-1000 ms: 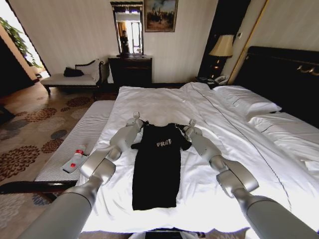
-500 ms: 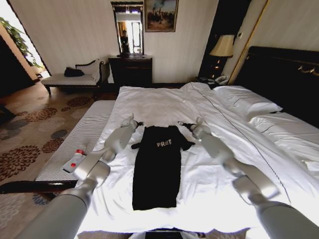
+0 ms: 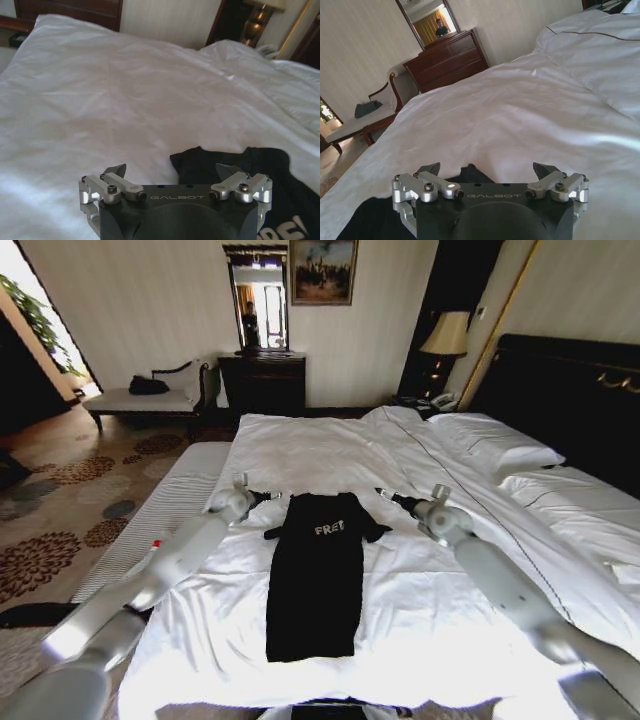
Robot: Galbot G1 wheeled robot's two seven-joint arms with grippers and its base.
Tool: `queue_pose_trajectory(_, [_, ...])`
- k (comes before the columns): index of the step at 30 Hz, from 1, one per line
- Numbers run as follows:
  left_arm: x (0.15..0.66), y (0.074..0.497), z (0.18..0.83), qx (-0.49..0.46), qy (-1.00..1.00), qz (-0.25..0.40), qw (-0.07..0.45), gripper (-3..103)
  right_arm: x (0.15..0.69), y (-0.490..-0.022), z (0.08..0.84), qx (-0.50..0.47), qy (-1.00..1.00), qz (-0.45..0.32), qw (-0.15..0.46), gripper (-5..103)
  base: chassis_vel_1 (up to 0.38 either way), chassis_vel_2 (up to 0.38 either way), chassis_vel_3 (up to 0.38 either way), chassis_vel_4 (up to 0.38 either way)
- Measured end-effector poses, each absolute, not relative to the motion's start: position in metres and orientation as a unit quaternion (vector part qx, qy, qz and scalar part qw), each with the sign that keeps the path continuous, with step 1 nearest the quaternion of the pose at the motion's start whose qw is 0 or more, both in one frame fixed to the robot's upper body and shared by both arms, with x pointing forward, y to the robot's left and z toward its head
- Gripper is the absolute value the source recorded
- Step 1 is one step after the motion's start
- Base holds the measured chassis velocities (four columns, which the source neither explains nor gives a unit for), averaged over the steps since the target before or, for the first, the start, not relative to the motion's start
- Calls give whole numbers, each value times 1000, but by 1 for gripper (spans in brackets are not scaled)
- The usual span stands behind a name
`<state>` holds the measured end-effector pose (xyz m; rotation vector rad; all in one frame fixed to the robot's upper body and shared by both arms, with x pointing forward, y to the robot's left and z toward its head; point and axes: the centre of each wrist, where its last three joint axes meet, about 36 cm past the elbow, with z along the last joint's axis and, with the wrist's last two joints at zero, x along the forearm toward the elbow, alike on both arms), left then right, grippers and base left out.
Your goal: Fold the clothes on the bed.
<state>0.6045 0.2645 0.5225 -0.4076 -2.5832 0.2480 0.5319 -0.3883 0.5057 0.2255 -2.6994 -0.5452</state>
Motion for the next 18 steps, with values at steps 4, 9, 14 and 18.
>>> queue_pose_trajectory(4, [553, 305, 518, -139, -953, 90, 255, 100, 487, -387, 505, 84, -959, -190, 194, 100, 0, 0, 0, 0])
queue_pose_trajectory(9, [478, 326, 512, -144, -954, 71, 252, 100, 466, -368, 505, 107, -955, -195, 198, 100, 0, 0, 0, 0])
queue_pose_trajectory(14, [425, 325, 493, -154, -951, 79, 256, 100, 425, -362, 496, 98, -950, -214, 204, 100, 0, 0, 0, 0])
queue_pose_trajectory(18, [403, 326, 482, -153, -950, 93, 256, 100, 399, -361, 486, 86, -947, -225, 213, 100, 0, 0, 0, 0])
